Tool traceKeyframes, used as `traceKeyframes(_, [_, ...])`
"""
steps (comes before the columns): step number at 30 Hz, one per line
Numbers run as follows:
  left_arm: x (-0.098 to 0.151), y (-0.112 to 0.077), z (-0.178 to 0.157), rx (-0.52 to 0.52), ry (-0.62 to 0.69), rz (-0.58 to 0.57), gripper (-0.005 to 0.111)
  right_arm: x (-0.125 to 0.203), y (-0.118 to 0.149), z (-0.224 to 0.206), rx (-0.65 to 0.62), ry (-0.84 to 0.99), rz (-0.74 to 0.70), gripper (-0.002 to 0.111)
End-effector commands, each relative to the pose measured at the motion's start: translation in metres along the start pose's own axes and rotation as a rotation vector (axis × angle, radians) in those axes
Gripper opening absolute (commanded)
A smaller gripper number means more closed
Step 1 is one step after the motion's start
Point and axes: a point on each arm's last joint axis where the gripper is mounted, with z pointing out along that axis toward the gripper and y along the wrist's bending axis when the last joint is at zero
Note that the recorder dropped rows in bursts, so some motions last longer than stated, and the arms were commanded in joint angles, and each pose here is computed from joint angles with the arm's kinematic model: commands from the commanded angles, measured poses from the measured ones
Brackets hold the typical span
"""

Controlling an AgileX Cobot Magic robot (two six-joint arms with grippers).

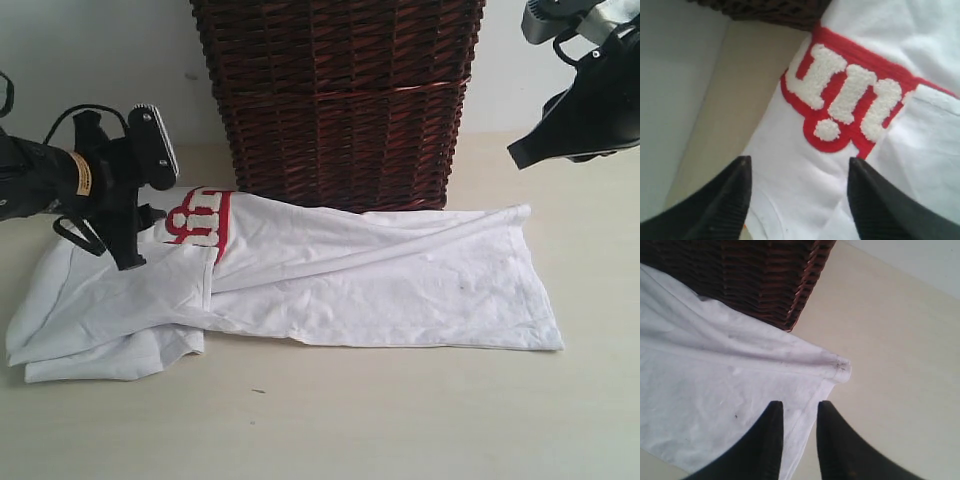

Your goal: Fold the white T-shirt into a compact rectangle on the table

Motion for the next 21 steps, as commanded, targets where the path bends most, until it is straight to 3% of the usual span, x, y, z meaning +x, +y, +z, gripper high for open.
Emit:
traceKeyframes(1, [-0.002,0.000,-0.019,0.007,0.144,-0.274,0.063,-0.004,-0.001,-0.004,0.005,-0.028,0.000,0.025])
traceKeyframes(5, [-0.016,-0.040,-0.045,0.139,0.348,-0.177,0.042,-0.003,0.001,-0.004,-0.014,-0.023,0.027,0.025])
traceKeyframes(8, [-0.034,-0.081,-0.057,0.294,0.373,-0.061,0.026,-0.002,0.003,-0.004,-0.038,-0.010,0.056,0.025])
traceKeyframes(12, [-0.041,-0.111,-0.060,0.351,0.339,-0.011,0.017,-0.001,0.007,-0.004,-0.086,0.002,0.065,0.025])
traceKeyframes(14, [-0.036,-0.123,-0.058,0.371,0.316,-0.049,0.019,-0.001,0.010,-0.004,-0.115,0.003,0.070,0.025])
traceKeyframes(17, [-0.026,-0.135,-0.053,0.379,0.269,-0.030,0.033,-0.001,0.010,-0.004,-0.120,0.001,0.072,0.025])
traceKeyframes(21, [-0.029,-0.137,-0.051,0.364,0.191,-0.028,0.050,-0.002,0.010,-0.004,-0.118,-0.001,0.071,0.025])
